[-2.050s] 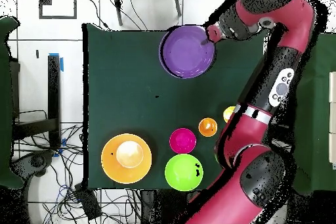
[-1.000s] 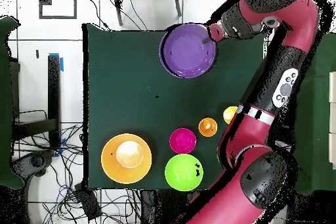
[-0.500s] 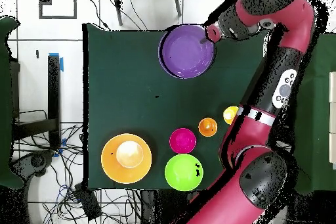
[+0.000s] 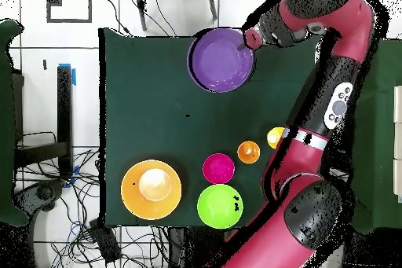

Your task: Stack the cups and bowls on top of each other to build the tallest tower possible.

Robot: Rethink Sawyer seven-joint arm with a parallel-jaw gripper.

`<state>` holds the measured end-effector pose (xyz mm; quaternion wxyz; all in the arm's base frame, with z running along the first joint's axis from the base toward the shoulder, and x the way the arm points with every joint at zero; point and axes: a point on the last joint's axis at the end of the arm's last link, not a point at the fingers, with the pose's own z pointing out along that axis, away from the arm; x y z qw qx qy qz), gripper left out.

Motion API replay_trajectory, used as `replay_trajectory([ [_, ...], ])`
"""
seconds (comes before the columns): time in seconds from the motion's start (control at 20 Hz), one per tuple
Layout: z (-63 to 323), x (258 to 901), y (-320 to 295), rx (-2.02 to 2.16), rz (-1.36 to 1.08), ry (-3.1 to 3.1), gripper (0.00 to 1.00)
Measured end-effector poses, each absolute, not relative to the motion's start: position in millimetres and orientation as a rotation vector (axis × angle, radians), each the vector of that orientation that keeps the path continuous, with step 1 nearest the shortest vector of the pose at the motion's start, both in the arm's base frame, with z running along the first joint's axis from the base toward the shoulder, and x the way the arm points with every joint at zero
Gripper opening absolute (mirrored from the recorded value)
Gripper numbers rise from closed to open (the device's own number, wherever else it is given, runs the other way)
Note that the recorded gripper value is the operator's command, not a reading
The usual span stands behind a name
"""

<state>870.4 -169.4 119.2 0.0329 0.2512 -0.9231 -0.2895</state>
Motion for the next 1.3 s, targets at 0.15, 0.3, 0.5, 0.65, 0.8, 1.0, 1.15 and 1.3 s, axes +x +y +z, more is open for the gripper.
replay_trajectory([
  [0.15,118.0,870.0,-165.4,0.779,-0.894,-2.833,0.00],
  [0.3,116.7,869.2,-162.4,0.784,-0.897,-2.826,0.00],
  [0.5,115.8,868.7,-158.1,0.791,-0.900,-2.818,0.00],
  [0.65,115.7,868.4,-156.2,0.795,-0.904,-2.814,0.00],
  [0.8,116.1,868.2,-154.3,0.799,-0.911,-2.811,0.00],
  [1.0,116.7,868.6,-149.7,0.808,-0.918,-2.807,0.00],
  [1.15,116.9,869.1,-146.9,0.812,-0.914,-2.805,0.00],
  [1.3,118.0,869.7,-144.3,0.817,-0.909,-2.803,0.00],
])
